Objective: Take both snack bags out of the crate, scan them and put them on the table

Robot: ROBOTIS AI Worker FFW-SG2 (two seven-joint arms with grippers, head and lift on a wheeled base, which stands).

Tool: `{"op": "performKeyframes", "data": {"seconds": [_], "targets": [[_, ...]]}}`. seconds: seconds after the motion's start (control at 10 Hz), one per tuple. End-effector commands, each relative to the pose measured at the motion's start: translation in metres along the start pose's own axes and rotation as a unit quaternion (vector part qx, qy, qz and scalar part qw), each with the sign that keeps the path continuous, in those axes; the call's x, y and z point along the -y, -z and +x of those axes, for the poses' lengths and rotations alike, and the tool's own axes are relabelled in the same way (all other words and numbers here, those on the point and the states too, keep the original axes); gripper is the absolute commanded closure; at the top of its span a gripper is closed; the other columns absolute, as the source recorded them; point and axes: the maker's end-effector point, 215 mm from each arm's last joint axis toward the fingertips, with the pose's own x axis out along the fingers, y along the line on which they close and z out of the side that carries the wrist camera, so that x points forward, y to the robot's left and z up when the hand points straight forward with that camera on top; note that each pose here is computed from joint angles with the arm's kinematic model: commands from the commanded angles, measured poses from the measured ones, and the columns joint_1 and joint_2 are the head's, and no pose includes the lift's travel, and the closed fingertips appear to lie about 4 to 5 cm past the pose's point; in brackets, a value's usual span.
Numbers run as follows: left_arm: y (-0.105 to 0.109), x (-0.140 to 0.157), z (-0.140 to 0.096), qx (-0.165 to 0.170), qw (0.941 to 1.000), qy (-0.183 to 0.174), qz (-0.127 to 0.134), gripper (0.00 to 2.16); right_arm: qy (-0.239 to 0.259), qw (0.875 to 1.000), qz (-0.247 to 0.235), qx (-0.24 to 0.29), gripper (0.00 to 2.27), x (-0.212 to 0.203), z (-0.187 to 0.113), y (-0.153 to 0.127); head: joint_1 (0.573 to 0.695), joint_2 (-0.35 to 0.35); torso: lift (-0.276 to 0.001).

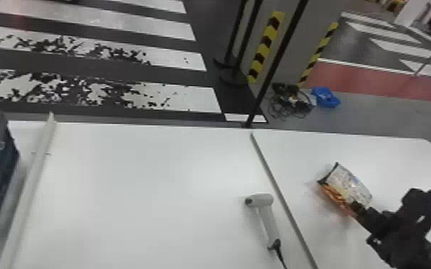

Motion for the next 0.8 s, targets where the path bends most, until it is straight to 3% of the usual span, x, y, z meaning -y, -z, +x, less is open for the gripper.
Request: {"op": "performKeyframes", "data": {"seconds": [0.0, 0.2, 0.4, 0.7], "targets": [[0.0, 0.0, -0.001, 0.0, 1.0, 0.0, -0.001, 0.14, 0.007, 1.0, -0.002, 0.022, 0.04, 0.004, -0.004, -0.012, 0.695, -0.35, -0.094], [-0.001, -0.001, 0.0, 0.0, 1.0, -0.001, -0.001, 0.14, -0.005, 0.996, -0.002, 0.09, 0.06, -0.006, -0.021, -0.047, 0.695, -0.35, -0.094], [-0.003, 0.001, 0.0, 0.003, 1.0, 0.0, -0.001, 0.14, -0.041, 0.99, -0.014, 0.135, 0.06, -0.043, -0.047, -0.063, 0.695, -0.35, -0.094], [-0.005, 0.001, 0.0, 0.006, 1.0, -0.001, -0.001, 0.14, -0.129, 0.964, -0.097, 0.212, 0.04, -0.16, -0.109, -0.059, 0.695, -0.35, -0.094]]}}
